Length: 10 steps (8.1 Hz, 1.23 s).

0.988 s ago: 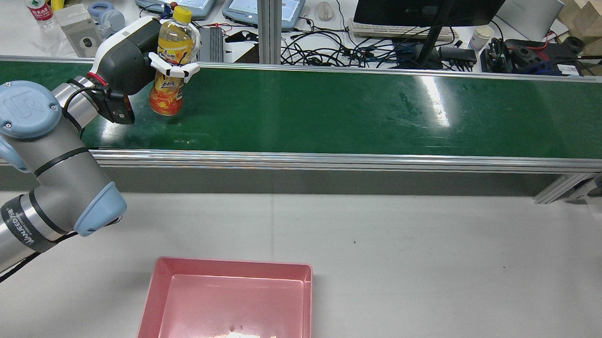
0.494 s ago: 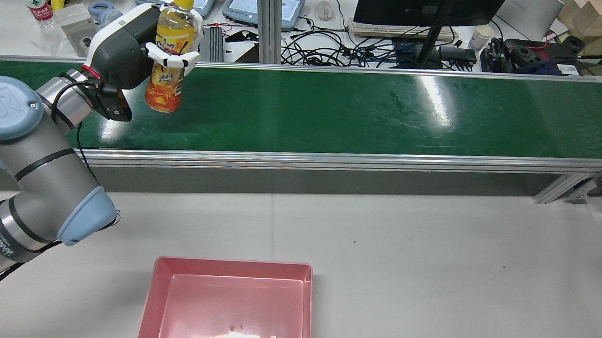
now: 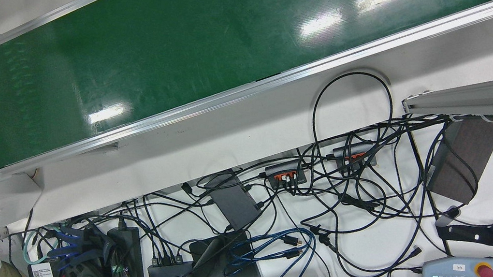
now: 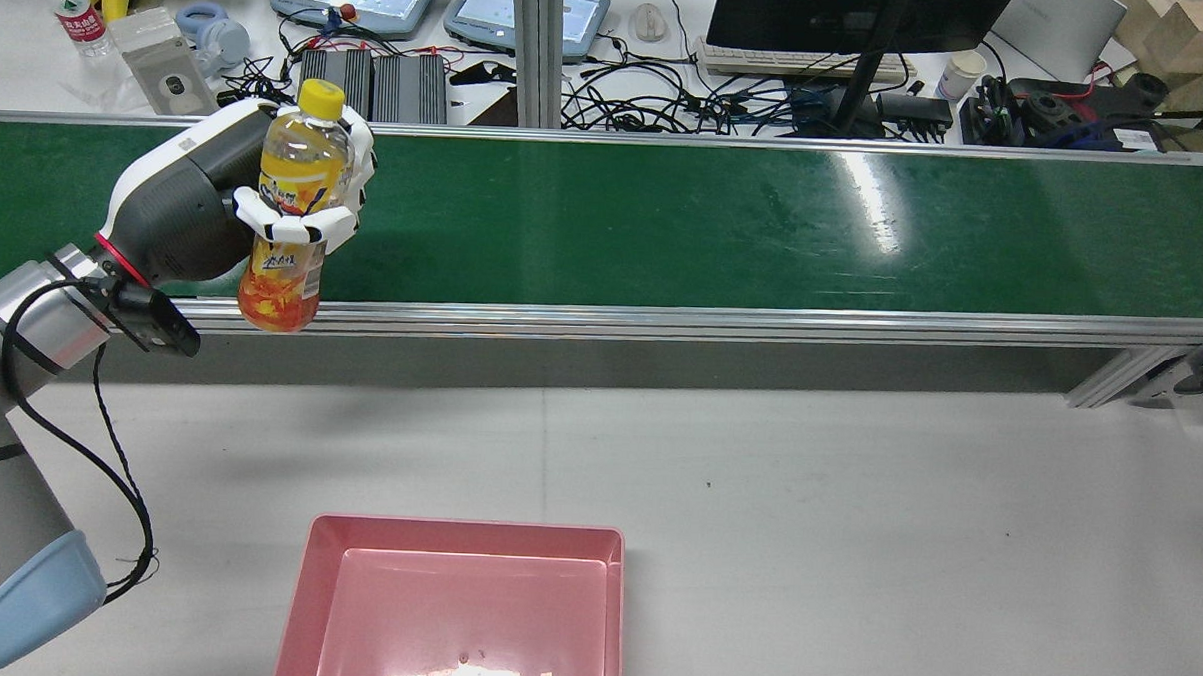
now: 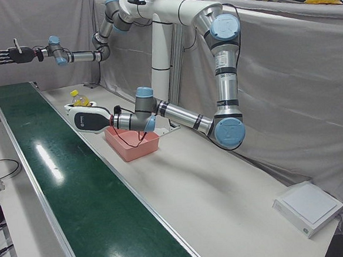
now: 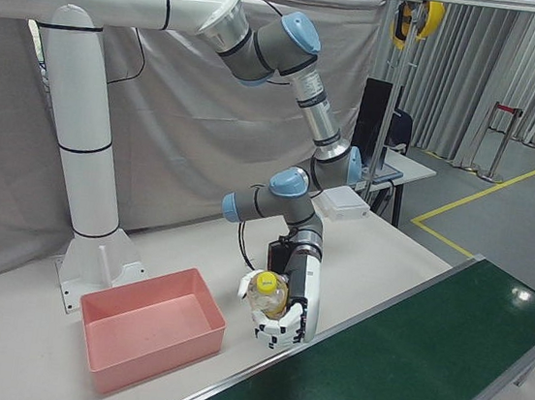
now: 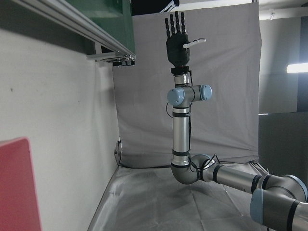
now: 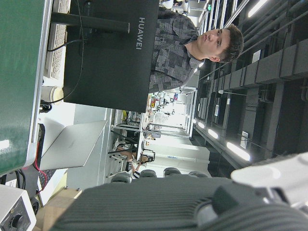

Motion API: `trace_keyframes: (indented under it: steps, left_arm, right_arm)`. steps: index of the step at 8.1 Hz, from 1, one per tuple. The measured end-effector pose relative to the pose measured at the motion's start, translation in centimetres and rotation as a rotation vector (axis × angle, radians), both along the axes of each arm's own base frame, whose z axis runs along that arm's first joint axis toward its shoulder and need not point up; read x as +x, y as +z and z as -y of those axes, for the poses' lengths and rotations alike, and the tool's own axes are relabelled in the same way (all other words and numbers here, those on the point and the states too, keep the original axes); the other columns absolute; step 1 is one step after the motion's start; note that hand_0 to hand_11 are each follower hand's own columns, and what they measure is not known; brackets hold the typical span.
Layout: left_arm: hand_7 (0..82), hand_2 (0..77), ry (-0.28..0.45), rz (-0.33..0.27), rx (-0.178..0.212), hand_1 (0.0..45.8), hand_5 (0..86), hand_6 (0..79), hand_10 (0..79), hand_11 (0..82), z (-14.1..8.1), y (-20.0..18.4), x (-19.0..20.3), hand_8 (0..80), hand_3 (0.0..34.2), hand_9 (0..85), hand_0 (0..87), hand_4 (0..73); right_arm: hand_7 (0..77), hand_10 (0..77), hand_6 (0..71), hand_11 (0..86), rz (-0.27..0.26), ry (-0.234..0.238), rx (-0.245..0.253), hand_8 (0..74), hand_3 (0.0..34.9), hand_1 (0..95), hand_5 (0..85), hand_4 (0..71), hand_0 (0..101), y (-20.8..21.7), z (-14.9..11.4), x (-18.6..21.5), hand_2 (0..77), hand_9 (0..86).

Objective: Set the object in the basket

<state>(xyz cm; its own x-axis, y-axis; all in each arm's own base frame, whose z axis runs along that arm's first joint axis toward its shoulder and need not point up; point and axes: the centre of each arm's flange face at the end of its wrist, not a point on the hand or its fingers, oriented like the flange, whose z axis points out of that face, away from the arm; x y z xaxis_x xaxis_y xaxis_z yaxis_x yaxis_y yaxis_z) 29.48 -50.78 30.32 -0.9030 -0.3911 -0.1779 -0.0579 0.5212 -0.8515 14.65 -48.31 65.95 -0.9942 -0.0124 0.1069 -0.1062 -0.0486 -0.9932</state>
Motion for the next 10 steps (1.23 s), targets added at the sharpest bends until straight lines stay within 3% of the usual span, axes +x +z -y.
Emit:
trace_keyframes:
  steps: [1, 5, 6, 7, 8, 9, 10]
  left_arm:
    - [60.5, 44.7, 0.037, 0.002, 0.01, 7.6, 60.0, 55.1, 66.5, 61.6, -2.2, 0.1, 1.1, 69.3, 0.0, 62.2, 58.8, 35.5]
    - [60.5, 44.7, 0.166, 0.06, 0.083, 7.6, 60.0, 55.1, 67.1, 62.2, -9.7, -0.7, 8.0, 69.8, 0.0, 62.7, 59.2, 35.5]
    - [65.4, 27.3, 0.198, 0.085, 0.094, 9.3, 60.5, 48.0, 67.1, 62.2, -11.5, -0.6, 9.8, 69.8, 0.0, 62.7, 60.3, 34.4]
    - [65.4, 27.3, 0.217, 0.099, 0.1, 9.3, 60.5, 48.0, 67.1, 62.2, -12.7, -0.6, 10.7, 69.8, 0.0, 62.7, 60.3, 34.4]
    - [66.0, 21.8, 0.227, 0.106, 0.104, 9.3, 60.5, 44.2, 66.5, 63.3, -13.3, -0.7, 11.1, 69.8, 0.0, 62.7, 60.6, 34.4]
    - [63.3, 21.8, 0.23, 0.109, 0.105, 9.3, 60.5, 40.9, 66.5, 63.8, -13.5, -0.6, 11.2, 69.8, 0.0, 62.7, 60.9, 34.4]
    - [39.3, 21.8, 0.231, 0.114, 0.102, 9.3, 60.5, 21.8, 57.3, 64.9, -13.6, -0.4, 11.2, 60.0, 0.0, 58.9, 58.2, 34.4]
  right_arm:
    - [0.5, 0.0, 0.0, 0.0, 0.0, 0.0, 0.0, 0.0, 0.0, 0.0, 0.0, 0.0, 0, 0.0, 0.0, 0.0, 0.5, 0.0]
    - [0.5, 0.0, 0.0, 0.0, -0.001, 0.0, -0.001, 0.0, 0.0, 0.0, 0.0, 0.0, 0, 0.0, 0.0, 0.0, 0.5, 0.0]
    - [0.5, 0.0, 0.0, 0.0, -0.001, 0.0, -0.001, 0.0, 0.0, 0.0, 0.0, 0.0, 0, 0.0, 0.0, 0.0, 0.5, 0.0]
    - [0.5, 0.0, 0.0, 0.0, -0.001, 0.0, -0.001, 0.0, 0.0, 0.0, 0.0, 0.0, 0, 0.0, 0.0, 0.0, 0.5, 0.0]
    - [0.5, 0.0, 0.0, 0.0, -0.001, 0.0, -0.001, 0.0, 0.0, 0.0, 0.0, 0.0, 0, 0.0, 0.0, 0.0, 0.5, 0.0]
    - [0.5, 0.0, 0.0, 0.0, 0.0, 0.0, -0.001, 0.0, 0.0, 0.0, 0.0, 0.0, 0, 0.0, 0.0, 0.0, 0.5, 0.0]
    - [0.5, 0.0, 0.0, 0.0, 0.0, 0.0, 0.0, 0.0, 0.0, 0.0, 0.0, 0.0, 0, 0.0, 0.0, 0.0, 0.5, 0.0]
